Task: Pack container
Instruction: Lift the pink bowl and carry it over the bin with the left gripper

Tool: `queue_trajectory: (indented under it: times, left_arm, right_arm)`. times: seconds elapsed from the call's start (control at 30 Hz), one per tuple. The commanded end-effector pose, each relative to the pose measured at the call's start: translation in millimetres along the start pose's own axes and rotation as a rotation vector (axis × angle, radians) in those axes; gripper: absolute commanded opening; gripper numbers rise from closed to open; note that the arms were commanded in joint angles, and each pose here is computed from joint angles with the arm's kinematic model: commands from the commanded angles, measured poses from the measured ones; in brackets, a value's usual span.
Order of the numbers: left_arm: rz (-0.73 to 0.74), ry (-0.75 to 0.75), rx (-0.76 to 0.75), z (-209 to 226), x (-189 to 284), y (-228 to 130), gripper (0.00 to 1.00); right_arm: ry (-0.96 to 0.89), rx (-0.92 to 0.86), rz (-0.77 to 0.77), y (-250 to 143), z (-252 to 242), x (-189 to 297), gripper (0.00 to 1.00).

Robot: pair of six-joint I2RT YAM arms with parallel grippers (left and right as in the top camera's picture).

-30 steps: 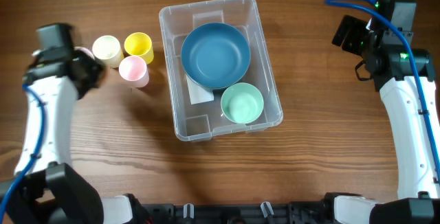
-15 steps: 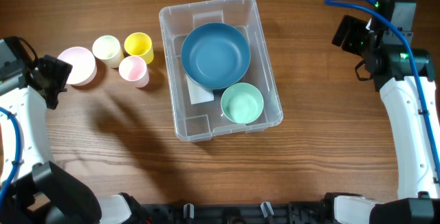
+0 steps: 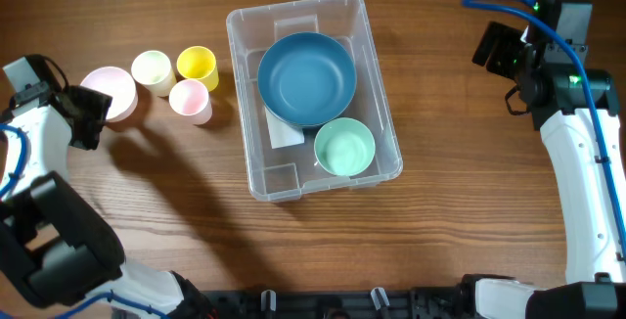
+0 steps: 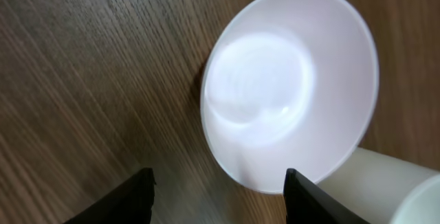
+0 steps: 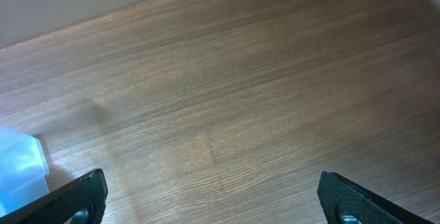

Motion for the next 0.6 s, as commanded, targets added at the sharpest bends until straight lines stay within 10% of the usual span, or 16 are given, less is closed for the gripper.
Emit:
queue_trajectory:
  times: [0.0,0.57]
  left_arm:
    - [0.030,0.006,0.023,3.7,-17.9,-2.2,0.61]
    - [0.027,0.051,0.025,12.5,-47.4,-1.0,0.41]
  right_arm:
    - [-0.010,-0.012,-0.009,2.9,-0.2,-0.5,1.00]
    - [-0.010,-0.012,-0.009,2.9,-0.2,-0.5,1.00]
Point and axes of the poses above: each gripper's point midway between its finger pads, its own x axis back along the fingers, its own z axis along the line the jaws close on, y = z × x, the point moved 4 cm from there along x, back along the fingers, and after that the axes turned 7 degrees about -x, right-handed, at the moved point
